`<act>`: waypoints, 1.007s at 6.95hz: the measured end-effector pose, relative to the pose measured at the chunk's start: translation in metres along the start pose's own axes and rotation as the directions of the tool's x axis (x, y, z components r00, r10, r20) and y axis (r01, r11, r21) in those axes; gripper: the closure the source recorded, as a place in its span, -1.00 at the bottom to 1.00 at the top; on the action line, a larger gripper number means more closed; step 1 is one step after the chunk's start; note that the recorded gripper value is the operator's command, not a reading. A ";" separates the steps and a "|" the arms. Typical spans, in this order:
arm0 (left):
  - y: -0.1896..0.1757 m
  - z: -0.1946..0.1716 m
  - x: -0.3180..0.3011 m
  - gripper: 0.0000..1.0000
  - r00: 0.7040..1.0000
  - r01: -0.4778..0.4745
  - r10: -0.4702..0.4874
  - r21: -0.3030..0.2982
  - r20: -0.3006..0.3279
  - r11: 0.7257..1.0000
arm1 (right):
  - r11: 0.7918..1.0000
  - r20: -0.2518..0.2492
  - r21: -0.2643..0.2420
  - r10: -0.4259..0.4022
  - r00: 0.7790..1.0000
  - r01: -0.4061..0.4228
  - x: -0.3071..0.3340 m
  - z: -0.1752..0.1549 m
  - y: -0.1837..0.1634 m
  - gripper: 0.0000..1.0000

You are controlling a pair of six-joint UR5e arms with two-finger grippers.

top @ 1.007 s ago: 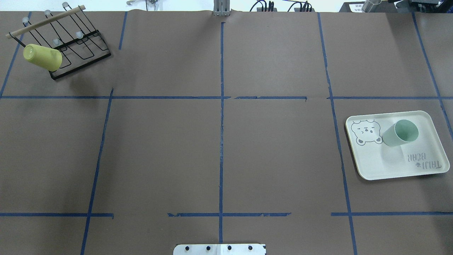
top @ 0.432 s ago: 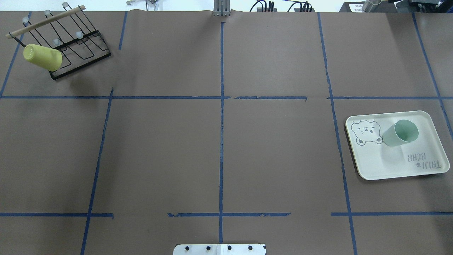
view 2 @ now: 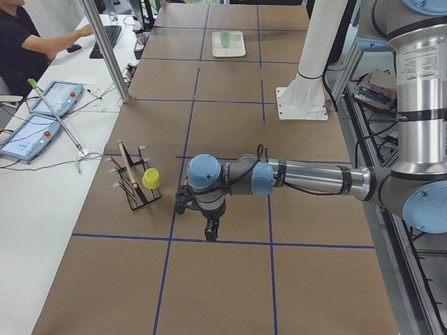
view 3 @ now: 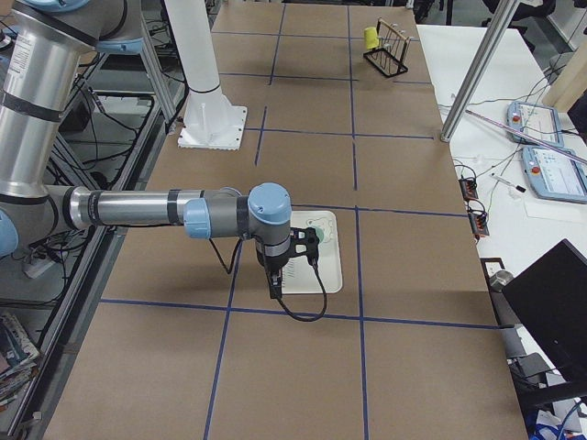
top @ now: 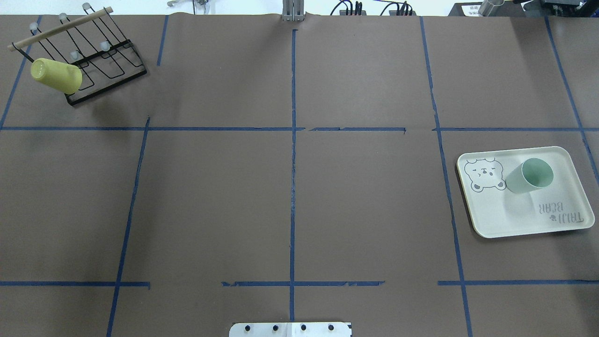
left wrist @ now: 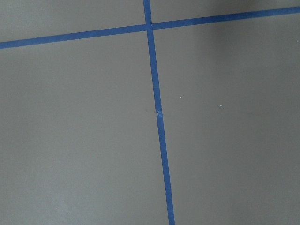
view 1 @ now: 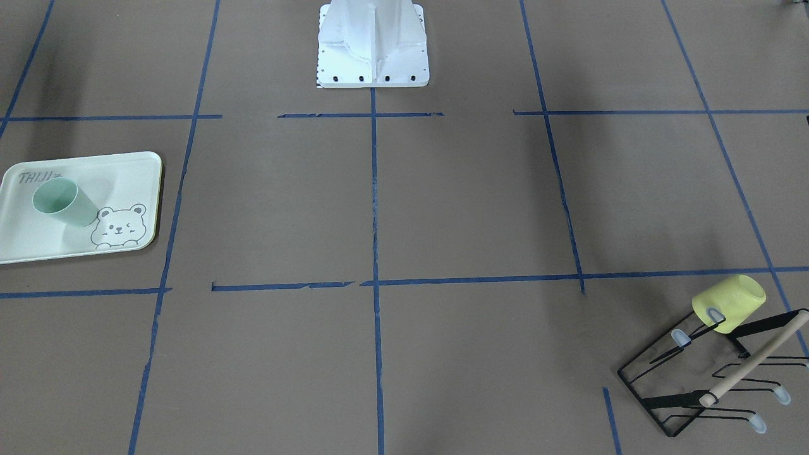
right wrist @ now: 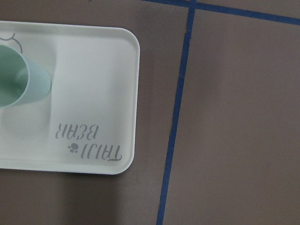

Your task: Left arm grabs green cup and hands to right arm on tray

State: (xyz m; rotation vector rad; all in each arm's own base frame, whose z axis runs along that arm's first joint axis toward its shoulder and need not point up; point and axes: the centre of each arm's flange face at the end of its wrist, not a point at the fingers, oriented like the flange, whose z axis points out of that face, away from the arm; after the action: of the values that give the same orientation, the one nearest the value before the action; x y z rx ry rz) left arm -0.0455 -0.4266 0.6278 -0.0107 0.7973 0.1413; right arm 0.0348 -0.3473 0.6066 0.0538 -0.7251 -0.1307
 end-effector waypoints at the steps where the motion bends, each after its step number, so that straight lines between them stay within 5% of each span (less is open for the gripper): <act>1: 0.000 0.002 -0.002 -1.00 1.000 0.001 -0.001 0.000 0.000 1.000 | 1.000 0.001 0.001 -0.001 1.000 0.001 0.000 0.000 0.000 -1.00; 7: -0.003 -0.004 0.004 -1.00 1.000 -0.015 0.015 0.016 0.004 1.000 | 1.000 0.001 0.011 -0.016 1.000 0.016 -0.005 -0.003 -0.008 -1.00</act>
State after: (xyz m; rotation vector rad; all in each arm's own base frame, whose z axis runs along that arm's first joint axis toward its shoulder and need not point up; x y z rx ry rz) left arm -0.0453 -0.4298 0.6216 0.0109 0.7945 0.1490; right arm 0.0324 -0.3548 0.6003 0.0698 -0.7263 -0.1417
